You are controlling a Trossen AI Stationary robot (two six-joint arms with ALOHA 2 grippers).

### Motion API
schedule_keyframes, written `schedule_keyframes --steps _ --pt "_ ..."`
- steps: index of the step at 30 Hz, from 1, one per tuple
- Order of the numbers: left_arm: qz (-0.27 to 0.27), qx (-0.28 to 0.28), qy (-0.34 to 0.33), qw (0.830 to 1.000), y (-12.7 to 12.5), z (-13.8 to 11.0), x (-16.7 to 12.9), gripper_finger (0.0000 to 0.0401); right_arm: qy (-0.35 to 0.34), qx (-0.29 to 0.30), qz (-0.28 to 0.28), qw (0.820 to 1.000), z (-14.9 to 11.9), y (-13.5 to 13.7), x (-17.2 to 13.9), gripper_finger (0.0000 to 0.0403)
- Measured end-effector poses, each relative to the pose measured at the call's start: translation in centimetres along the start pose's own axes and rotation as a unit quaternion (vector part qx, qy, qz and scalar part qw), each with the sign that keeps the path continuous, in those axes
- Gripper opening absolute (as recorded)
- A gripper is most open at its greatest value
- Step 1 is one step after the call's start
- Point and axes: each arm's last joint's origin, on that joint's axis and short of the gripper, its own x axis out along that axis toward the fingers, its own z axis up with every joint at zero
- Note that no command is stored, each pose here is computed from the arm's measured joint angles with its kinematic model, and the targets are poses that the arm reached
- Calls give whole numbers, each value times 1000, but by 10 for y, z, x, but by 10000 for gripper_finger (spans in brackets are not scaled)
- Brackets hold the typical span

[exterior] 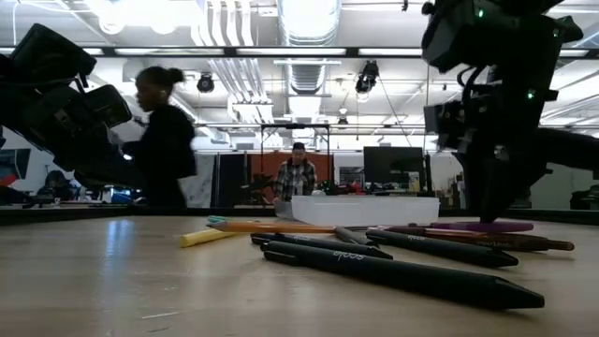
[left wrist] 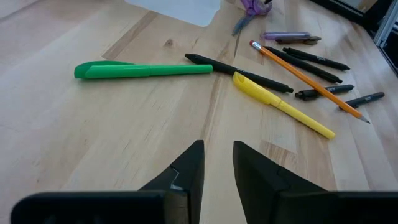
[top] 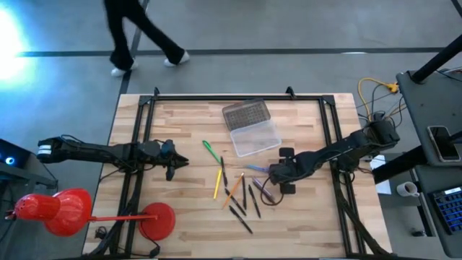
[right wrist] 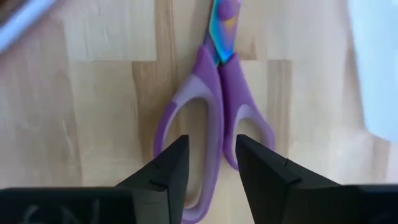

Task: Pick & place school supplies into a supply box
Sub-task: Put the purple scissors into the gray supply box

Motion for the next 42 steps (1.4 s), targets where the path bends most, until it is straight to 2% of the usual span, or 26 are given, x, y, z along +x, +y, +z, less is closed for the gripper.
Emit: schedule_keyframes --steps 9,17,19,24,26,38,42 --pt "0 0 0 1000 0 0 0 69 18 -32 -6 999 -6 1 10 161" --pt "0 0 0 1000 0 0 0 69 11 -10 -12 1000 -1 -7 19 169" --pt "0 0 0 1000 0 0 0 69 14 -4 -3 1000 -1 -11 20 163" --pt "0 0 0 1000 0 0 0 69 37 11 70 997 -2 -24 31 137" --pt "0 0 0 1000 0 0 0 69 43 23 80 996 -3 -28 34 125" --pt "0 0 0 1000 0 0 0 69 42 41 71 996 -2 -32 36 63" --pt "0 0 0 1000 0 0 0 69 40 26 54 997 1 -26 28 50"
